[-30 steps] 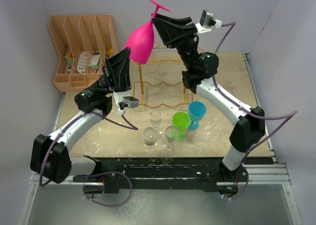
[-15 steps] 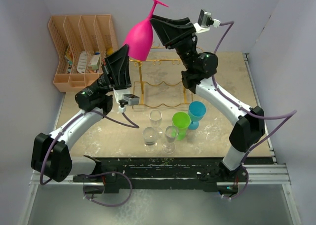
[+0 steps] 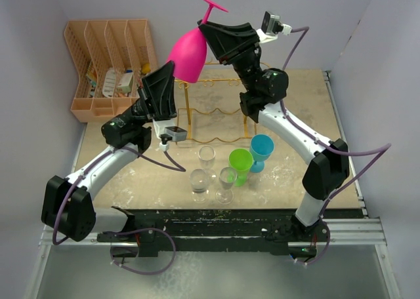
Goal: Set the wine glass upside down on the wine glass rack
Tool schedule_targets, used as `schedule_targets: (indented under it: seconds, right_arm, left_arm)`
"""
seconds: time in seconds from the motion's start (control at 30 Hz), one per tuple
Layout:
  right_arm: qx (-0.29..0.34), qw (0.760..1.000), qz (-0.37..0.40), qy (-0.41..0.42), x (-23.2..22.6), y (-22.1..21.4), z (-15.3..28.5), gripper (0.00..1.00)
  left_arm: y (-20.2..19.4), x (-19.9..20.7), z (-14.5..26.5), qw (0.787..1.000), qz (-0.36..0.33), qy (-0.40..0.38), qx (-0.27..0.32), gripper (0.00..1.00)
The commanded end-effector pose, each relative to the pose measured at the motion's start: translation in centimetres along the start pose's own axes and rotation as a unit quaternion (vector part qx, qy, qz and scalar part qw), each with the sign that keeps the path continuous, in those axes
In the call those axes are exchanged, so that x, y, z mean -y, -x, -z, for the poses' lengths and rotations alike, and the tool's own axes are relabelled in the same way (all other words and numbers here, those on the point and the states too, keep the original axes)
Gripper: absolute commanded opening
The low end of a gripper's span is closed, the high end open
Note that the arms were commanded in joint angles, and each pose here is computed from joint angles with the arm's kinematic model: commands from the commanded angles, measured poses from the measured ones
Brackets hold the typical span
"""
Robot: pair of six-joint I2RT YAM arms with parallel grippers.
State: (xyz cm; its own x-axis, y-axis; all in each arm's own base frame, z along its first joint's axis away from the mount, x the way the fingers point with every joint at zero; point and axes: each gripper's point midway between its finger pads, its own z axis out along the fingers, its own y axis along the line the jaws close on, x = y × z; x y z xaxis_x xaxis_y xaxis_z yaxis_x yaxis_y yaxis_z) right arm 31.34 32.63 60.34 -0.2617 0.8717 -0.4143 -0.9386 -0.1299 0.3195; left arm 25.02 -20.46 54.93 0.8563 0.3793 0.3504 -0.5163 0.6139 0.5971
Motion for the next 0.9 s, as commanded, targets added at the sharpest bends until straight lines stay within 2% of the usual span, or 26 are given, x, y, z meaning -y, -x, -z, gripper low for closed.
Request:
schedule_targets:
  seconds: [0.0,0.13,0.47,0.63,0.7,0.87]
  right_arm:
    - [0.011,0.998,0.006,0.057,-3.7,1.3,-0.9,0.26]
    - [0.006,0.998,0.007,0.057,-3.8,1.2,-0.8,0.01]
    - [-0.022,0.997,0.032,0.065,-4.8,1.1,-1.3,0.00]
    - [-0.004,0.998,0.042,0.044,-4.2,2.6,-1.1,0.00]
    - [0.003,0.998,0.047,0.037,-4.0,3.2,-1.0,0.00]
    - [0.012,0.998,0.064,0.020,-3.5,4.4,-0.7,0.00]
  left_arm:
    - [1.6,-3.3,-0.7,0.997,-0.054,0.050,0.029,0.00]
    - [1.7,-3.2,-0.6,0.997,-0.051,0.050,0.030,0.00]
    - [2.1,-3.3,-0.4,0.998,-0.038,0.049,0.029,0.01]
    - [2.0,-3.5,-0.3,0.998,-0.038,0.052,0.025,0.54]
    - [1.9,-3.5,-0.3,0.998,-0.039,0.053,0.022,0.61]
    - [1.8,-3.8,-0.2,0.997,-0.041,0.056,0.016,0.95]
